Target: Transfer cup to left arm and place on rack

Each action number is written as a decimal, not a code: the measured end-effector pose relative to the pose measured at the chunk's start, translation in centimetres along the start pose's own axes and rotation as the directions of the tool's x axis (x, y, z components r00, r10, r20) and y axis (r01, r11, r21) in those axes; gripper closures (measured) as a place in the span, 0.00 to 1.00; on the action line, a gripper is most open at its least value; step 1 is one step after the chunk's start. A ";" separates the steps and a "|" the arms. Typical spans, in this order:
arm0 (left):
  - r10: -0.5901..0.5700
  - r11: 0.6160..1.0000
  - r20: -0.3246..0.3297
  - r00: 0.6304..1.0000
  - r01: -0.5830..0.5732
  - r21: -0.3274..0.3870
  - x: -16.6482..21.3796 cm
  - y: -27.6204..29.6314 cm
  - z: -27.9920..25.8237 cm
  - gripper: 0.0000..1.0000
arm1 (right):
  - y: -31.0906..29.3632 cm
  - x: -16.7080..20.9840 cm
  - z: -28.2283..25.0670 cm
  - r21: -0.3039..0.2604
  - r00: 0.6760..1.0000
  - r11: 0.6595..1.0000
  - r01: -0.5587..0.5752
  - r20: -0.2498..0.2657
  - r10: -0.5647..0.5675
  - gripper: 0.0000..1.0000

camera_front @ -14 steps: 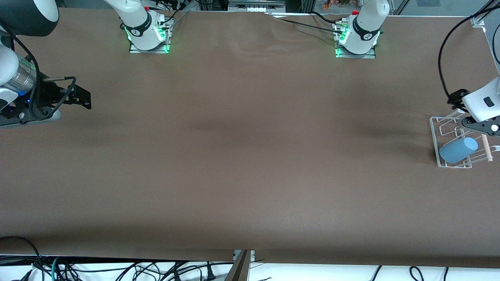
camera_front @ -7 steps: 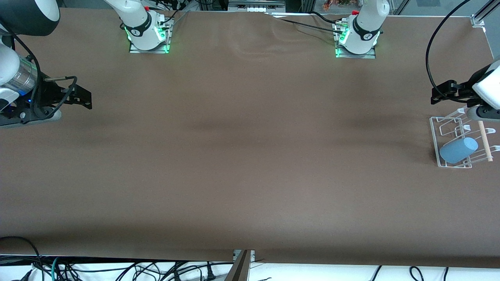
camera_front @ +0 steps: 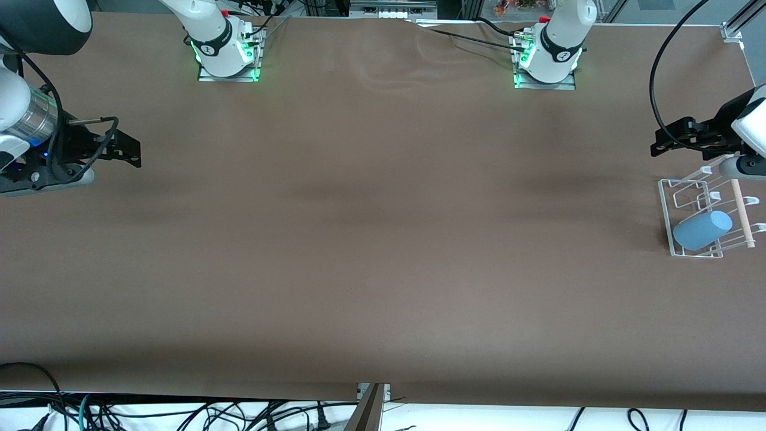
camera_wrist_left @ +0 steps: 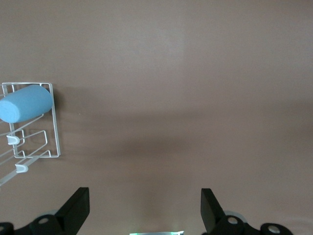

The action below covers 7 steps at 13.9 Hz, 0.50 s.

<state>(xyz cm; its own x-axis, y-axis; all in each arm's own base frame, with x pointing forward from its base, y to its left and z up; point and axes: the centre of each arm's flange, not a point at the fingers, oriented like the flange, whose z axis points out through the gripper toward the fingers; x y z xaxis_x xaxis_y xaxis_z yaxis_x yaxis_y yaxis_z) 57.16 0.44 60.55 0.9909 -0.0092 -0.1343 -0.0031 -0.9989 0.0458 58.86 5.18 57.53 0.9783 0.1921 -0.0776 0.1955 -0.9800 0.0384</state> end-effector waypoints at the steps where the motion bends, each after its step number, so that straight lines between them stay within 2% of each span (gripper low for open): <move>1: -0.008 1.000 -0.001 1.000 0.008 0.000 -0.1 0.1 -0.1 0.00 | -0.1 0.0 0.0 0.000 1.000 1.000 0.002 0.000 -0.002 0.00; 7: -0.014 1.000 0.009 1.000 0.014 0.000 -0.3 0.0 -0.1 0.00 | -0.3 0.0 -0.1 0.000 1.000 1.000 0.004 -0.002 -0.004 0.00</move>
<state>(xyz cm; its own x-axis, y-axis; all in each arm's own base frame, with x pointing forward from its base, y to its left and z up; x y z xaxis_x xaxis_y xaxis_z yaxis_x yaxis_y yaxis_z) 56.89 0.41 60.70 0.9896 0.0041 -0.1437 0.0105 -0.9990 0.0439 58.80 5.43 57.62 0.9775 0.1966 -0.0760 0.1998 -0.9791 0.0381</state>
